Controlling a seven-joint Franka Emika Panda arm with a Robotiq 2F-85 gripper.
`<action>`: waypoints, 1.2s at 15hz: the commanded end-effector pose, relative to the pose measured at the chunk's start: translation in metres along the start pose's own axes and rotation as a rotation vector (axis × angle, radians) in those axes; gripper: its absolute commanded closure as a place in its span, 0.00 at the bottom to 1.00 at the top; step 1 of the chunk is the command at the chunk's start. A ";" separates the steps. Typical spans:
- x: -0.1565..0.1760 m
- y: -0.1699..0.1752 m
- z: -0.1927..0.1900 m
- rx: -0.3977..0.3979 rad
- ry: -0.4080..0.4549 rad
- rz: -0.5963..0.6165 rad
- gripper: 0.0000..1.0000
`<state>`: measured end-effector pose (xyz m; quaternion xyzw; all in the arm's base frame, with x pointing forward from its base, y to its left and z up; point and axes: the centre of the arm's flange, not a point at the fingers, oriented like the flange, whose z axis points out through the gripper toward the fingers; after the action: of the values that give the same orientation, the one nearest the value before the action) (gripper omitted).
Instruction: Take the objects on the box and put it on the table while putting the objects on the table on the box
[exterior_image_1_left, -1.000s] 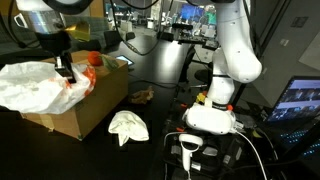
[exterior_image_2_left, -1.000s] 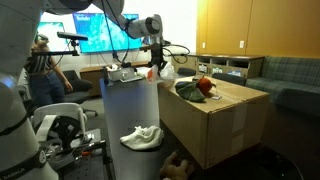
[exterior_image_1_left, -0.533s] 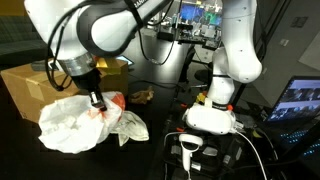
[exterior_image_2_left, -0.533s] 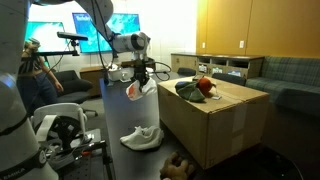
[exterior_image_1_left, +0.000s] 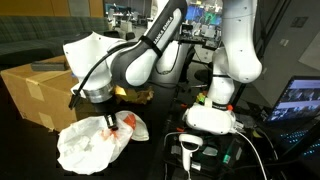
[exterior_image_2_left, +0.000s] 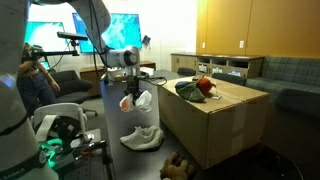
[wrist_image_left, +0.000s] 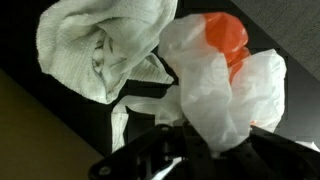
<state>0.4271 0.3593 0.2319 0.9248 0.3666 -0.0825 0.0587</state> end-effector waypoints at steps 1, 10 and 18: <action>0.016 -0.009 0.007 0.020 0.120 0.052 0.93; 0.037 -0.051 0.031 0.045 0.090 -0.091 0.95; 0.031 -0.083 0.036 0.009 0.109 -0.132 0.65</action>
<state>0.3896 0.4277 0.1816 0.9034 0.4247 -0.0546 0.0219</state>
